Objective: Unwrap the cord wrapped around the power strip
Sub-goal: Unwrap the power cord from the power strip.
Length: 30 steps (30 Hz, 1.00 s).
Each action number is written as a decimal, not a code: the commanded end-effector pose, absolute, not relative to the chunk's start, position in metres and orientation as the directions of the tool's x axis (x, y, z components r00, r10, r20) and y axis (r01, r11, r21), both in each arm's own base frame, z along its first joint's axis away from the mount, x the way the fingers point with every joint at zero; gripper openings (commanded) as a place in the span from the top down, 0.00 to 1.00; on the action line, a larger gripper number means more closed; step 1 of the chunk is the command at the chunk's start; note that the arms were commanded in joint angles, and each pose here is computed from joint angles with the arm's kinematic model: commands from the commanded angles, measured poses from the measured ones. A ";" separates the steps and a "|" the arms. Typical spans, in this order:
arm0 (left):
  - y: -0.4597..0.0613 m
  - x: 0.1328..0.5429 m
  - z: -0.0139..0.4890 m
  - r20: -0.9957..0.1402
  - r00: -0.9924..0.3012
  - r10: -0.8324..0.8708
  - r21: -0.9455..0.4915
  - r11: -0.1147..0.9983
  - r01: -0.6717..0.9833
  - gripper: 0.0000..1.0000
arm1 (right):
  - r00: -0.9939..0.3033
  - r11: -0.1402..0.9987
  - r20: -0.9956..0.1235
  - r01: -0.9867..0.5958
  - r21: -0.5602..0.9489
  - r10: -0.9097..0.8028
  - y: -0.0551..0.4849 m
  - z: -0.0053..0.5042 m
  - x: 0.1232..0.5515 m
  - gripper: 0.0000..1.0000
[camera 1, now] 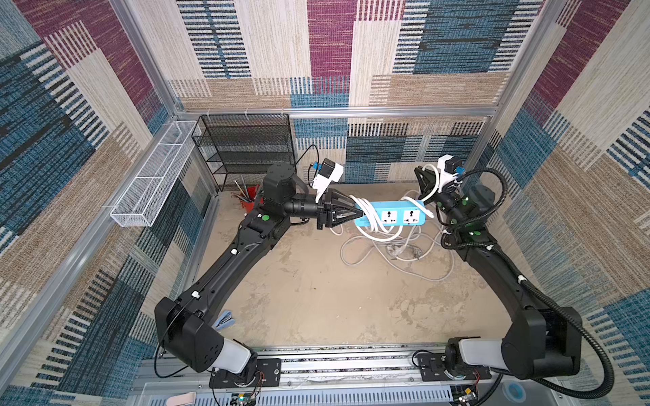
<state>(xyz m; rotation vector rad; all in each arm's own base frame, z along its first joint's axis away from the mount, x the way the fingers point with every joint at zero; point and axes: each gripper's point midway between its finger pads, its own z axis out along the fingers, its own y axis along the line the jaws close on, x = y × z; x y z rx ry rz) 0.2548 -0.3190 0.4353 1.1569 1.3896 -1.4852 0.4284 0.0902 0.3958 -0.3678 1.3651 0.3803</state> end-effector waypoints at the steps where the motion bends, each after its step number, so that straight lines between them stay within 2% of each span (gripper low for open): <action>1: -0.308 0.259 0.444 -0.984 -0.179 0.009 -0.179 -0.036 0.983 1.00 | 0.143 0.895 -0.989 -0.446 -0.024 0.045 0.082 0.391 0.428 1.00; 7: -0.261 0.305 0.469 -0.990 -0.076 -0.118 -0.103 0.249 0.963 1.00 | 0.056 0.922 -0.998 -0.386 0.011 0.036 0.070 0.353 0.430 1.00; 12: -0.212 0.335 0.482 -0.987 0.032 -0.160 -0.052 0.497 0.866 1.00 | -0.027 0.939 -0.999 -0.340 0.051 0.044 0.059 0.319 0.436 1.00; 16: -0.179 0.350 0.489 -0.980 0.099 -0.172 -0.032 0.629 0.777 1.00 | -0.100 0.942 -0.993 -0.321 0.092 0.062 0.056 0.285 0.441 1.00; 22: -0.144 0.368 0.490 -0.971 0.129 -0.200 -0.057 0.722 0.689 1.00 | -0.190 0.944 -0.977 -0.293 0.149 0.096 0.052 0.240 0.439 1.00; 30: -0.132 0.377 0.485 -0.968 0.125 -0.219 -0.080 0.737 0.671 1.00 | -0.273 0.940 -0.952 -0.266 0.213 0.138 0.051 0.192 0.427 1.00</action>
